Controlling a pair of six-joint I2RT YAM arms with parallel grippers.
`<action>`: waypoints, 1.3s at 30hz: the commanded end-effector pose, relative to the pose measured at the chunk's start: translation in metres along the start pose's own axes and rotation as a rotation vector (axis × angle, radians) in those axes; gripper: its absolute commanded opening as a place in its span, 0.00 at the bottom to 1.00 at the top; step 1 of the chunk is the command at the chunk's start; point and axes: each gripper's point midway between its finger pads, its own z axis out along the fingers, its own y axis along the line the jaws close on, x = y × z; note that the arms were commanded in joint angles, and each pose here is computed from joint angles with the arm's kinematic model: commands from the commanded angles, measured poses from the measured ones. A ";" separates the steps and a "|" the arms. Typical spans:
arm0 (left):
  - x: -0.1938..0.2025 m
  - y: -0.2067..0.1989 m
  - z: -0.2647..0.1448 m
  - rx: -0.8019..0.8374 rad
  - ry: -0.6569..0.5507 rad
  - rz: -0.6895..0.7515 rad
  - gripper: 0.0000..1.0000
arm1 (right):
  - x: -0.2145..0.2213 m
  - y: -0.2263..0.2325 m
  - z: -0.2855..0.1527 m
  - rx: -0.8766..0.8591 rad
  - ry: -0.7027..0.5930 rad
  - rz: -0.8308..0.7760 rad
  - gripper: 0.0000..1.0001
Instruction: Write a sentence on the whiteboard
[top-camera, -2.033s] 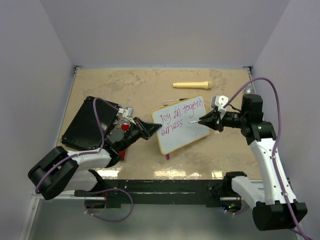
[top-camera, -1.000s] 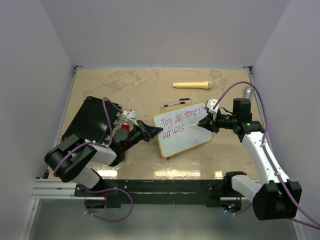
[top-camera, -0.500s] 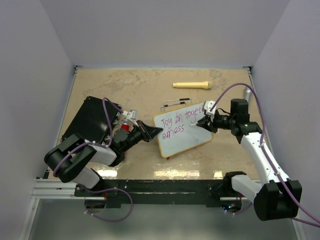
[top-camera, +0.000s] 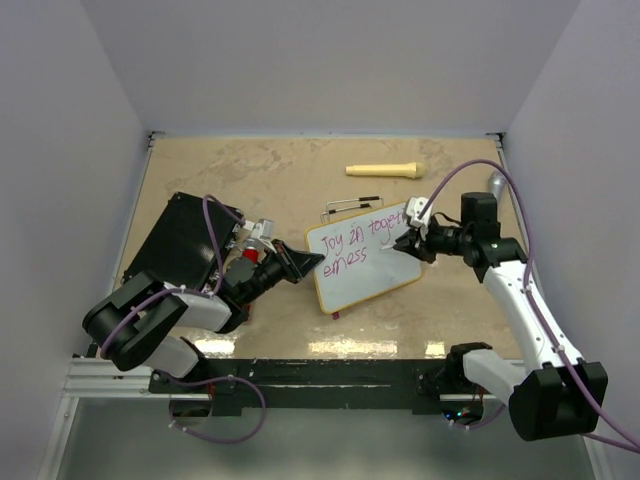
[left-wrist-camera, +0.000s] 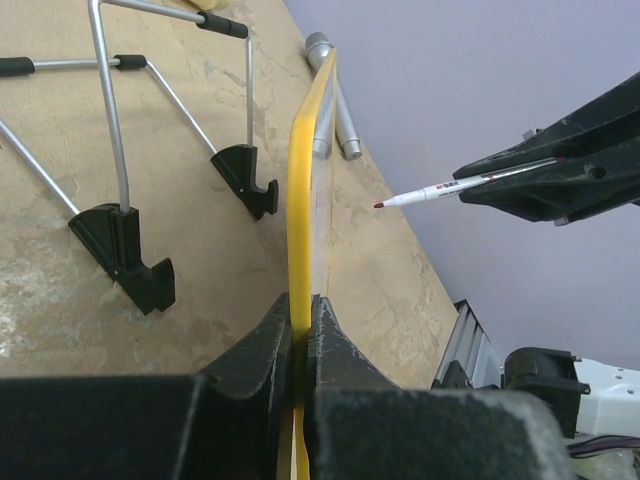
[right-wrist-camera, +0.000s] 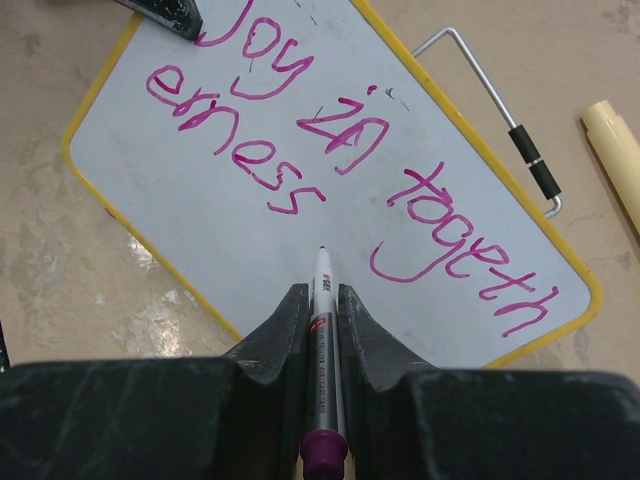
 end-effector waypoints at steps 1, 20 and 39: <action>-0.036 -0.029 0.007 0.089 -0.116 0.098 0.00 | -0.035 0.002 -0.011 -0.020 -0.065 -0.040 0.00; -0.066 -0.058 0.020 0.179 -0.138 0.091 0.00 | -0.054 0.015 -0.022 -0.081 -0.091 -0.035 0.00; -0.040 -0.033 0.009 0.115 -0.073 0.048 0.00 | -0.023 -0.025 -0.003 0.072 -0.019 0.028 0.00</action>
